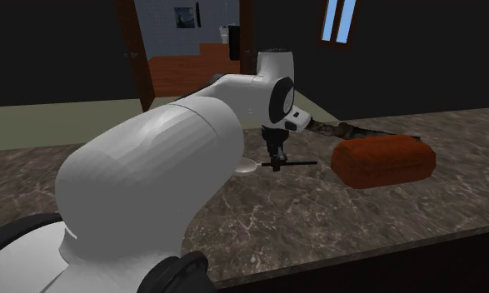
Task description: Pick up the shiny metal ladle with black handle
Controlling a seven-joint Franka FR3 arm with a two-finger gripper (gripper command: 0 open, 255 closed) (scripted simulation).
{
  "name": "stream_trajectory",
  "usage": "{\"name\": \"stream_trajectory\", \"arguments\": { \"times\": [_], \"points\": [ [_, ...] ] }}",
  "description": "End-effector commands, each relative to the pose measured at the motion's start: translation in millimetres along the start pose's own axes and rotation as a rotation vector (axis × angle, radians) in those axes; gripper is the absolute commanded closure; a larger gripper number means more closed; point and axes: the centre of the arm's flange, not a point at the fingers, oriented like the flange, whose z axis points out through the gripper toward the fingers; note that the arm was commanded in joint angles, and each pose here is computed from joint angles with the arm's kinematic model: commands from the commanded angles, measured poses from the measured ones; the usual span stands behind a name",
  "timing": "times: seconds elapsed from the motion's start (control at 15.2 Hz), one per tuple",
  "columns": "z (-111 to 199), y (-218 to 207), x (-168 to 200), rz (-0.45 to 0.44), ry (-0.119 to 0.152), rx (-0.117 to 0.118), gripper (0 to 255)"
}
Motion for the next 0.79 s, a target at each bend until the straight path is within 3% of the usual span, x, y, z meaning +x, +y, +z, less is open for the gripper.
{"name": "stream_trajectory", "arguments": {
  "times": [0.0,0.4,0.73],
  "points": [
    [1.4,-0.5,-0.3,-0.001,-0.002,-0.001,255],
    [1.3,-0.7,0.0,-0.001,-0.002,-0.001,255],
    [-24.8,-3.2,3.0,-0.001,-0.002,-0.001,255]
  ]
}}
